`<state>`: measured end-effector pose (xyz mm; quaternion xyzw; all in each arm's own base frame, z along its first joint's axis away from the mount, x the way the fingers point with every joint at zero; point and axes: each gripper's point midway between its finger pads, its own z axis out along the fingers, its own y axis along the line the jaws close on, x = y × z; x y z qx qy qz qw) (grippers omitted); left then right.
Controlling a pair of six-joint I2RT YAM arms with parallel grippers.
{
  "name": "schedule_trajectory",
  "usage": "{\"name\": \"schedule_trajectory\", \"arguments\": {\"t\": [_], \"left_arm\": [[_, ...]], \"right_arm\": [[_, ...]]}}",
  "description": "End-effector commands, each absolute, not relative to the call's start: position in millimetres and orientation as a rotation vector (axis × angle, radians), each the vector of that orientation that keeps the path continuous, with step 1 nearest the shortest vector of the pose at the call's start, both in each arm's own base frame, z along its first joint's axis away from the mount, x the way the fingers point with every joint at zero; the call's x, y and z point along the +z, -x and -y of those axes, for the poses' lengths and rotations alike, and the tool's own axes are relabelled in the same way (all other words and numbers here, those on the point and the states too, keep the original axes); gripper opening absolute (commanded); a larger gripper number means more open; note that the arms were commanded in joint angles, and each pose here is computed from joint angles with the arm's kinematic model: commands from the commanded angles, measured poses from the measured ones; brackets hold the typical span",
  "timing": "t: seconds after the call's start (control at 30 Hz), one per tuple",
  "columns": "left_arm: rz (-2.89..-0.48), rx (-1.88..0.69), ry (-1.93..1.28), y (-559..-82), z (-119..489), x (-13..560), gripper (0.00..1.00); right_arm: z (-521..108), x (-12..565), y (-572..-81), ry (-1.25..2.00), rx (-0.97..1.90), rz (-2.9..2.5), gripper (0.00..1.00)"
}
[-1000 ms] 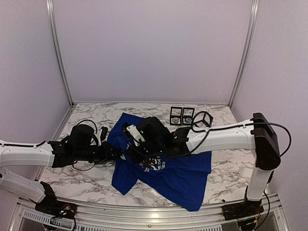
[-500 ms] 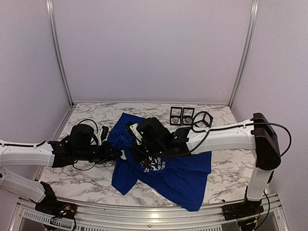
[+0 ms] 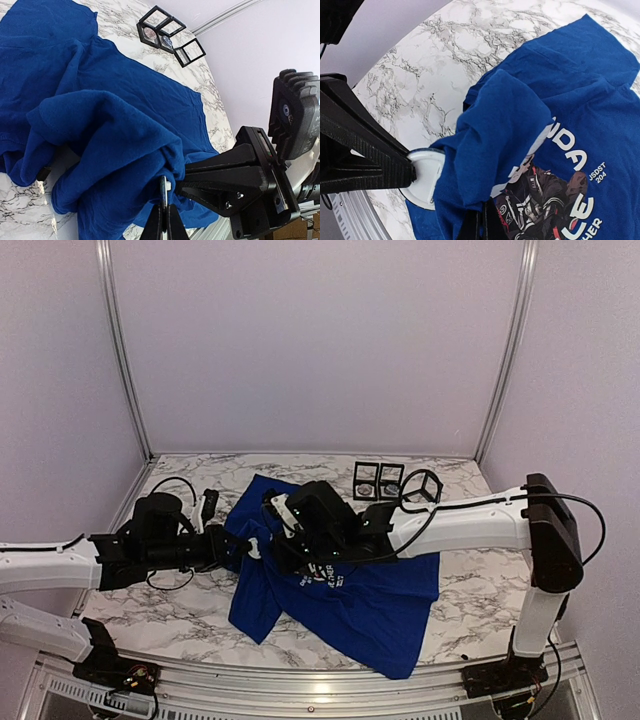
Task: Remove the brooch from the garment
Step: Pick up the brooch from the flattened clothing.
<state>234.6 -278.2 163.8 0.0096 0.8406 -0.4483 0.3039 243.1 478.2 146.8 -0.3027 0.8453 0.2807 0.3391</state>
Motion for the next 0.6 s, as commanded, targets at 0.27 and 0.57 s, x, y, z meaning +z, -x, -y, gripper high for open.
{"name": "schedule_trajectory", "arguments": {"t": [0.27,0.57], "left_arm": [[-1.911,-1.170,-0.034,-254.5,270.0,218.6,0.00],[-1.784,-1.145,-0.041,-259.8,273.1,231.9,0.00]], "right_arm": [[-486.4,177.6,-240.5,0.776,0.920,-2.173,0.00],[-477.4,199.1,-246.3,0.725,1.065,-2.132,0.00]]}}
